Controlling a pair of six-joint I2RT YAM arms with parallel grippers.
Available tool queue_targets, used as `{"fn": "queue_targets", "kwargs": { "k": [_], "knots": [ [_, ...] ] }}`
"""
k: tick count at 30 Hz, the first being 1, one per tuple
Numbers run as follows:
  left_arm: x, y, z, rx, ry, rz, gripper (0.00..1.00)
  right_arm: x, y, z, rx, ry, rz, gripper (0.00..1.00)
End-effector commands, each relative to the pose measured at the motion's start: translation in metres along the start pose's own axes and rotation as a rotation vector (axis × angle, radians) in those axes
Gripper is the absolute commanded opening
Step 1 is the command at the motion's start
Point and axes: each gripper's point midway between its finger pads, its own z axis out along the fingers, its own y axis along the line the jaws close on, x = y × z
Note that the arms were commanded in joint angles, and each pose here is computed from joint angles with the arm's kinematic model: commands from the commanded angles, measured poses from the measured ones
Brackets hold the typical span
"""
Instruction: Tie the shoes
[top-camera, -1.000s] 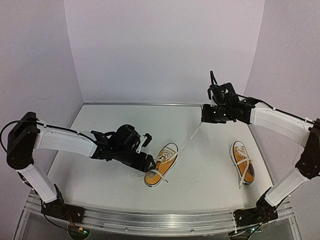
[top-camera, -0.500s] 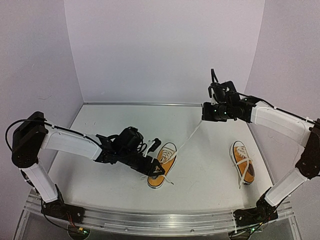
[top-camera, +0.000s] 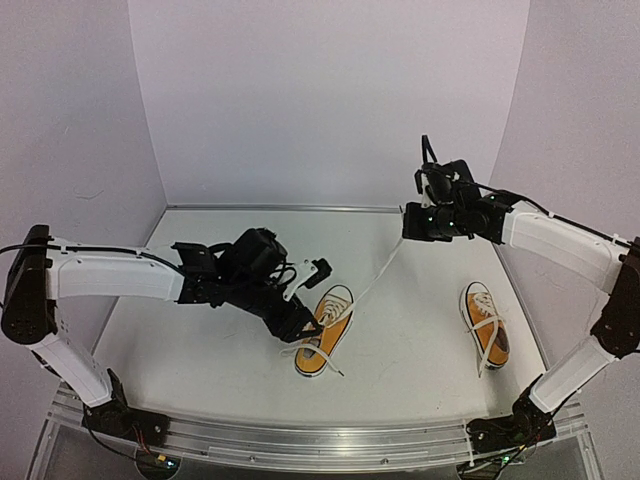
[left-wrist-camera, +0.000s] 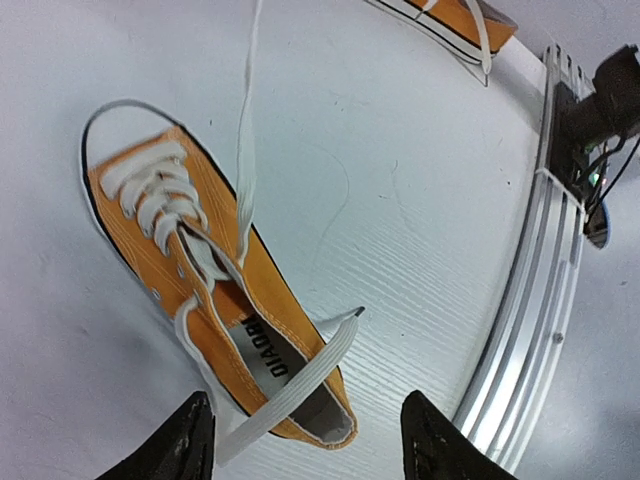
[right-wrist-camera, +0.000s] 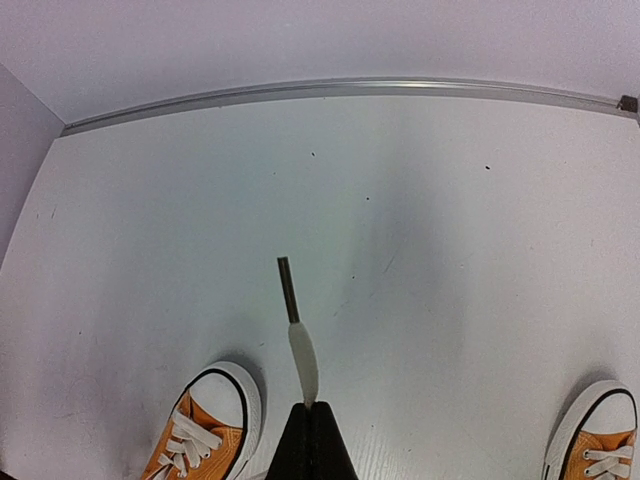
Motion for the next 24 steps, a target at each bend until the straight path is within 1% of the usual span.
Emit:
{"fn": "queue_targets", "kwargs": {
  "k": [1, 3, 5, 8, 11, 14, 19, 21, 24],
  "knots": [
    [-0.007, -0.009, -0.014, -0.103, 0.101, 0.400, 0.62, -0.004, 0.003, -0.001, -0.023, -0.003, 0.017, 0.00],
    [-0.003, -0.018, -0.003, -0.114, 0.143, 0.528, 0.62, -0.001, 0.003, -0.001, -0.026, 0.004, 0.021, 0.00],
    [0.002, -0.028, 0.007, -0.091, 0.172, 0.653, 0.62, 0.000, 0.002, -0.002, -0.027, 0.003, 0.025, 0.00],
    [0.003, -0.046, 0.022, -0.044, 0.194, 0.795, 0.62, 0.000, 0.001, -0.006, -0.028, -0.002, 0.029, 0.00],
    [0.006, -0.065, 0.040, 0.001, 0.231, 0.905, 0.60, 0.000, -0.001, -0.009, -0.028, -0.005, 0.035, 0.00],
    [0.016, -0.072, 0.060, 0.006, 0.316, 0.987, 0.58, 0.001, -0.004, -0.010, -0.025, -0.005, 0.042, 0.00],
    [0.031, -0.050, 0.089, -0.121, 0.467, 1.104, 0.55, 0.002, -0.005, -0.013, -0.028, -0.006, 0.046, 0.00],
    [0.032, -0.041, 0.096, -0.166, 0.507, 1.132, 0.55, 0.003, -0.006, -0.013, -0.029, -0.004, 0.047, 0.00],
    [0.035, -0.035, 0.101, -0.190, 0.549, 1.163, 0.53, 0.004, -0.007, -0.013, -0.030, -0.001, 0.047, 0.00]
  ]
}}
